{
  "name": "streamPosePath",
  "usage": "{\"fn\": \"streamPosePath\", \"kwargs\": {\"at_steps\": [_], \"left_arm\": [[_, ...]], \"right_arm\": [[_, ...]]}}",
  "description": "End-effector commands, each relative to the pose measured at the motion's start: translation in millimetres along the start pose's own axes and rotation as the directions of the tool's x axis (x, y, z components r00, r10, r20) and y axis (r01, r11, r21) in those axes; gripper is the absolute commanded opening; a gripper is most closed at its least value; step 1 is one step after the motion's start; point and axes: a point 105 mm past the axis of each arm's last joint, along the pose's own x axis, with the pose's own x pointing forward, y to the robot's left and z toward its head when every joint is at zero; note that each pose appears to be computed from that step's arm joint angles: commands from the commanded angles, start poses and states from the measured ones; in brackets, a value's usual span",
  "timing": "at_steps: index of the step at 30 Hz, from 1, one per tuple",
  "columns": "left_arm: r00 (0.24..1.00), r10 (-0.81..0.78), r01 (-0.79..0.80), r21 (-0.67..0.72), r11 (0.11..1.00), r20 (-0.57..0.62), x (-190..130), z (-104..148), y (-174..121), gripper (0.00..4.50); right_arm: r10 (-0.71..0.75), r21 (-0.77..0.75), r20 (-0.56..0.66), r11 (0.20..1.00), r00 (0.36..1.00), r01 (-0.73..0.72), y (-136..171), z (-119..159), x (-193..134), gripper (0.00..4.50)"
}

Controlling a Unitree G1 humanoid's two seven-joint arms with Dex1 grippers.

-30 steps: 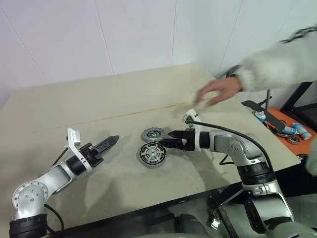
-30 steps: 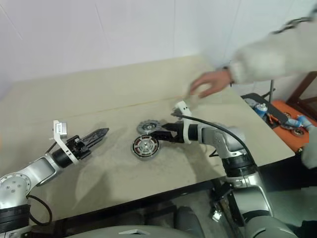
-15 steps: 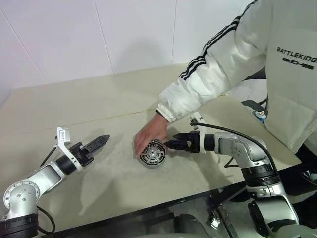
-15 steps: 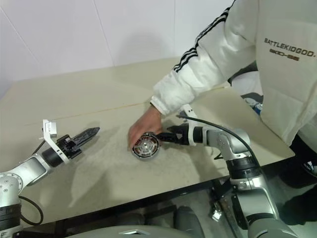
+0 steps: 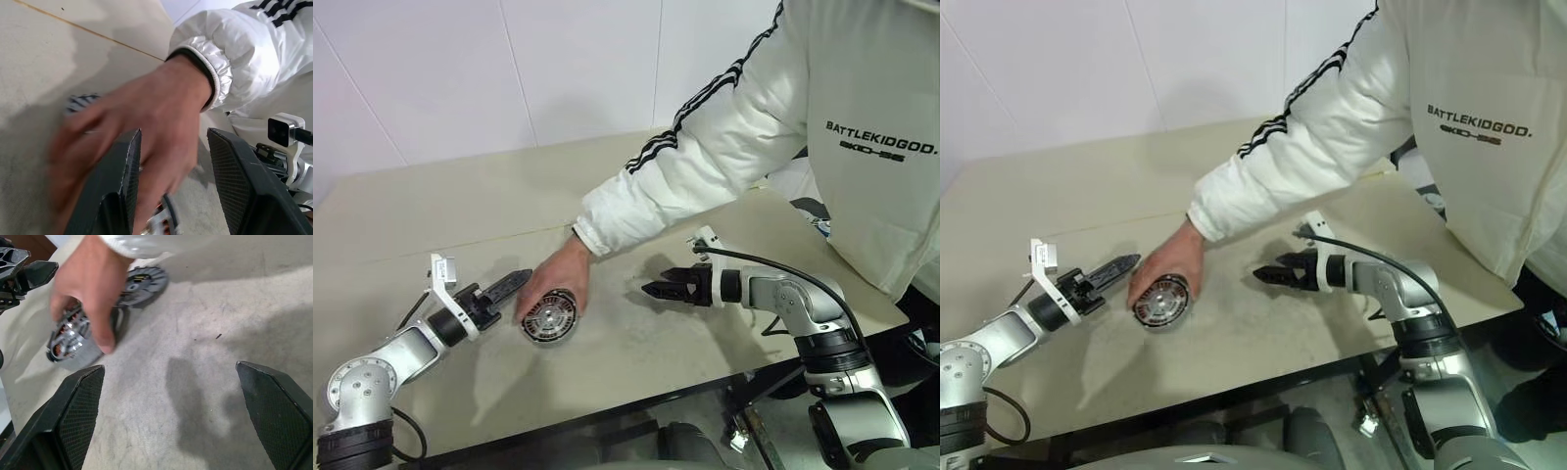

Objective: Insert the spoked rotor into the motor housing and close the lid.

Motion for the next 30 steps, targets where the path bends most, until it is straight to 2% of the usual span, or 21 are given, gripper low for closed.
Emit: {"fn": "streamPosePath", "kwargs": {"at_steps": [1, 11, 15, 17, 21, 24, 28, 30], "left_arm": [[1.0, -0.024, 0.024, 0.018, 1.0, 0.017, 0, 8, -3, 2.28], [0.999, -0.004, 0.003, 0.027, 1.0, 0.034, -9, 14, 8, 2.28], [0.998, 0.009, -0.01, 0.03, 0.999, 0.055, -17, 19, 20, 2.28], [0.998, 0.007, -0.009, 0.033, 0.999, 0.059, -17, 20, 20, 2.28], [0.998, -0.011, 0.008, 0.043, 0.999, 0.059, -8, 18, 5, 2.28], [0.997, -0.011, 0.008, 0.04, 0.999, 0.075, -4, 16, -2, 2.28], [0.994, 0.01, -0.013, 0.033, 0.999, 0.108, -7, 14, -6, 2.28], [0.991, 0.025, -0.029, 0.029, 0.999, 0.13, -11, 13, -7, 2.28]], "right_arm": [[0.014, -0.045, 0.044, 0.999, 0.999, -0.012, 7, 13, -3, 4.48], [0.073, -0.099, 0.008, 0.992, 0.997, -0.072, 18, 14, 2, 4.48], [0.163, -0.226, -0.028, 0.96, 0.986, -0.165, 41, 31, 14, 4.48], [0.196, -0.346, -0.075, 0.915, 0.978, -0.209, 55, 41, 25, 4.48], [0.227, -0.586, -0.188, 0.755, 0.955, -0.295, 80, 56, 56, 4.48], [0.182, -0.766, -0.27, 0.554, 0.946, -0.325, 88, 60, 81, 4.48], [0.206, -0.851, -0.351, 0.337, 0.913, -0.403, 106, 61, 97, 4.48], [0.184, -0.878, -0.415, 0.176, 0.891, -0.445, 111, 55, 102, 4.48]]}}
